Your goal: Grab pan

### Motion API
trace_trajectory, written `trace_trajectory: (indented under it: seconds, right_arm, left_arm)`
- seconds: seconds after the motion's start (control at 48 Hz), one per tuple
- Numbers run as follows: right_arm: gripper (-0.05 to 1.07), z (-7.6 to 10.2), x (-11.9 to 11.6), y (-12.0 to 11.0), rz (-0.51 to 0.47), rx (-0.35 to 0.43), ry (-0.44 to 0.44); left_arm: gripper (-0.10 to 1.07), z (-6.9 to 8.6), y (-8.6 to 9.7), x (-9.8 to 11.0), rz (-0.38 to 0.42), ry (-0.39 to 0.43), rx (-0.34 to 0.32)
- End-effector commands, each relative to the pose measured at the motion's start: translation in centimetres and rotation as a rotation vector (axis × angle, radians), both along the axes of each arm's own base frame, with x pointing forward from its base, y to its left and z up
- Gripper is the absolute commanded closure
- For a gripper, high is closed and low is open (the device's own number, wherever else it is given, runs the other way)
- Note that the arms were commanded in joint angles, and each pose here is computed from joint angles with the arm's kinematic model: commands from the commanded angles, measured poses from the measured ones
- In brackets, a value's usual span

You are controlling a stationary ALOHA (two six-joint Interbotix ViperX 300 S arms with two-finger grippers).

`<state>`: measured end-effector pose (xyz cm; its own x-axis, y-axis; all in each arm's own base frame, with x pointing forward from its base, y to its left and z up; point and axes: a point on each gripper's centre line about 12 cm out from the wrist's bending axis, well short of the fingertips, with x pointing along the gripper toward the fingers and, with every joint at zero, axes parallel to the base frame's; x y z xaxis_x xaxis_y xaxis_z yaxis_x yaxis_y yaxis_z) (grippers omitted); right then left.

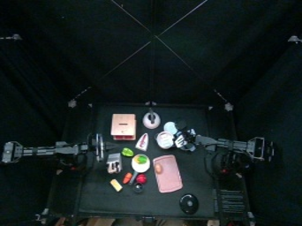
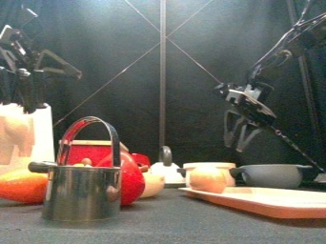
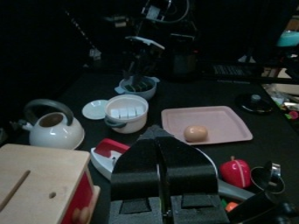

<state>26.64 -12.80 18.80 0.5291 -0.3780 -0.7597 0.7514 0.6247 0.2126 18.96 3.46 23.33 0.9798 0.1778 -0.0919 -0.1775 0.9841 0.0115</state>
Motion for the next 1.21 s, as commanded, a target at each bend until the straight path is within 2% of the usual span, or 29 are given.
trace_trajectory:
  seconds: [0.0, 0.146, 0.292, 0.417, 0.604, 0.708, 0.771, 0.917, 1.0, 1.188]
  right_arm:
    - [0.14, 2.9, 1.1, -0.4, 0.078, -0.095, -0.187]
    - [0.14, 5.2, 1.7, -0.7, 0.177, -0.198, -0.385]
    - [0.15, 5.8, 1.4, -0.9, 0.247, -0.266, -0.471]
    - [0.15, 5.4, 0.3, -0.9, 0.286, -0.303, -0.502]
    - [0.15, 4.7, -0.7, 0.0, 0.314, -0.296, -0.536]
    - [0.15, 4.5, -1.1, 0.6, 0.321, -0.289, -0.552]
    - [0.15, 4.5, -1.3, 0.9, 0.329, -0.288, -0.566]
    - [0.15, 5.3, -1.4, 1.1, 0.333, -0.304, -0.592]
    - [0.15, 5.1, -1.6, 1.2, 0.334, -0.302, -0.592]
    - [0.15, 4.6, -1.6, 1.2, 0.333, -0.290, -0.581]
  left_arm:
    - [0.99, 1.3, 0.2, 0.6, 0.008, 0.000, -0.016]
    - [0.94, 2.6, 0.2, 1.1, 0.011, 0.018, -0.054]
    - [0.76, 3.9, 0.1, 2.1, 0.003, 0.069, -0.111]
    - [0.54, 3.8, -0.3, 3.4, -0.017, 0.131, -0.141]
    - [0.15, 2.8, -0.4, 5.8, -0.031, 0.230, -0.160]
    - [-0.01, 2.6, -0.5, 6.8, -0.039, 0.286, -0.171]
    - [-0.05, 2.5, -0.7, 7.2, -0.046, 0.318, -0.178]
    - [-0.04, 2.1, -1.2, 8.5, -0.064, 0.410, -0.204]
    - [-0.04, 1.8, -1.2, 9.4, -0.066, 0.476, -0.214]
    - [-0.04, 2.1, -0.9, 10.8, -0.066, 0.725, -0.255]
